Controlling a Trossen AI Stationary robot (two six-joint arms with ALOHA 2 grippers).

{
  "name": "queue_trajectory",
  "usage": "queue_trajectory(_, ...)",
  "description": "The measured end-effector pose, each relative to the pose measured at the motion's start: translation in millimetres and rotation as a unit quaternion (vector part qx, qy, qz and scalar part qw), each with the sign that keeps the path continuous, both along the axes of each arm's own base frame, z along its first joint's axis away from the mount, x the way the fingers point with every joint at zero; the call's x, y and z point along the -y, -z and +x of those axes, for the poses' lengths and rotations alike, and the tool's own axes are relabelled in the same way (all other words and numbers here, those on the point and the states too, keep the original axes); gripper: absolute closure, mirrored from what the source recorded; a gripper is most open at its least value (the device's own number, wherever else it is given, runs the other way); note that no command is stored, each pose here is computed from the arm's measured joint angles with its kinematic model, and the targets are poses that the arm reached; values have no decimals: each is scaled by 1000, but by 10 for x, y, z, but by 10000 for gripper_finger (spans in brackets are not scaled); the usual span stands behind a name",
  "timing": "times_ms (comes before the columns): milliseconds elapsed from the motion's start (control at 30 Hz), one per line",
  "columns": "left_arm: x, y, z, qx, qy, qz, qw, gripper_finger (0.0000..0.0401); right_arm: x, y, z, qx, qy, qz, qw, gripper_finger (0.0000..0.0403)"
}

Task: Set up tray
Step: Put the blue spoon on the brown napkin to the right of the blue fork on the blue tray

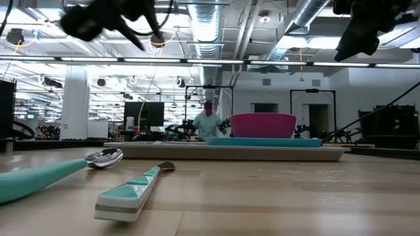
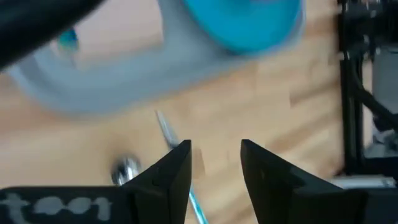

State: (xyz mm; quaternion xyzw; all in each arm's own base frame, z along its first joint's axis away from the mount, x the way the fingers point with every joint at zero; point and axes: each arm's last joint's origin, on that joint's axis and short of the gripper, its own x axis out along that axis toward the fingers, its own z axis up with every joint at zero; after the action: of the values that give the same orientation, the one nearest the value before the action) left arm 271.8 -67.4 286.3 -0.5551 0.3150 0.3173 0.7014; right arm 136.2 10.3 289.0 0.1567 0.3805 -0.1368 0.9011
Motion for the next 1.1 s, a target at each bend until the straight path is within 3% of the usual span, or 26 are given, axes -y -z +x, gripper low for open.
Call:
queue_trajectory(200,620,270,-32,-33,-27,-68,997,275,0,0,0,0,0,0,1000,248)
queue_trajectory(400,949,608,66,-70,-32,-110,991,275,0,0,0,0,0,0,1000,248)
queue_trajectory(733,1096,1034,223,-126,-30,-137,982,275,0,0,0,0,2,2,1000,248)
queue_trajectory(1100,1074,1092,185,-155,-54,-127,978,275,-2,2,-3,-2,0,5,1000,248)
